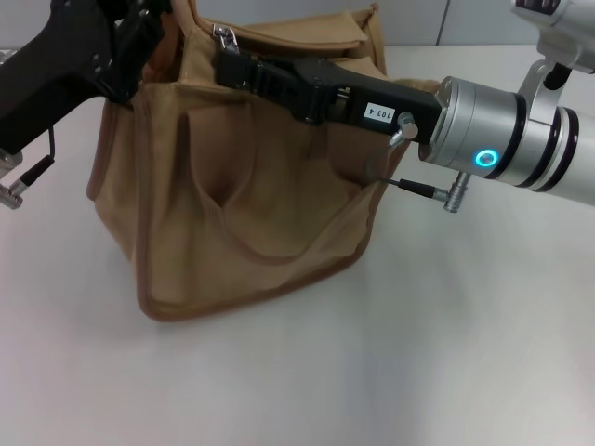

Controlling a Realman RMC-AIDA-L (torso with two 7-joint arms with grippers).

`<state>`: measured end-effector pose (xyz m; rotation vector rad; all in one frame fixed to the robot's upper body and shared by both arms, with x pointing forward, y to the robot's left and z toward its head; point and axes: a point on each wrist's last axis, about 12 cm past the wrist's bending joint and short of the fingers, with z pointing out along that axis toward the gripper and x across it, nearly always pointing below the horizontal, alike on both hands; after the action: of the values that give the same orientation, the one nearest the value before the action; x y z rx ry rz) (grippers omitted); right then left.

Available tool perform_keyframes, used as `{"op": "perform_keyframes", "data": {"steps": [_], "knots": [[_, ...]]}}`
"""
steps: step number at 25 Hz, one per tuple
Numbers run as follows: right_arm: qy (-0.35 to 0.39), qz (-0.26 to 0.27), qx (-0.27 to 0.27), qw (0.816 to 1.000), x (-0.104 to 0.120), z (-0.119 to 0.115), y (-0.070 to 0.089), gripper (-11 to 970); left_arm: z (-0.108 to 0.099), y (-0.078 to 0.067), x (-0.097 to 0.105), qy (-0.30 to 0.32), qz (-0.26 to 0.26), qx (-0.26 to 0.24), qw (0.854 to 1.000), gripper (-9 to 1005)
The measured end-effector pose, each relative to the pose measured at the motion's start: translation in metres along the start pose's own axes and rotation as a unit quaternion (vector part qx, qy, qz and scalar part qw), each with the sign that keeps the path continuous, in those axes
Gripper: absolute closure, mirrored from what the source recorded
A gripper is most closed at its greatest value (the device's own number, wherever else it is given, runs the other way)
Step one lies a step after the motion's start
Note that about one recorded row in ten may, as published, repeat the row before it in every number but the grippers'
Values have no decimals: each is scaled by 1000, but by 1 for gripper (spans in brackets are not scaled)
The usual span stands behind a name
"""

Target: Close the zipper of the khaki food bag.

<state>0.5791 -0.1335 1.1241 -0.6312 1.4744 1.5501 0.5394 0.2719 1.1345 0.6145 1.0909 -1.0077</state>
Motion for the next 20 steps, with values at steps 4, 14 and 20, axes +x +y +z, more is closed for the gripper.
{"op": "perform_keyframes", "data": {"steps": [4,14,20], "knots": [[2,-3,-2,1000,0,-2,1,917,-1,0,0,-1,0,-2,1000,943],[-13,-2,20,1000,4,-20,-2,953,-6,0,-1,-5,1,-11,1000,941],[-25,1,46,999,4,-42,-4,948,-12,0,-1,-6,9,-26,1000,941]]}}
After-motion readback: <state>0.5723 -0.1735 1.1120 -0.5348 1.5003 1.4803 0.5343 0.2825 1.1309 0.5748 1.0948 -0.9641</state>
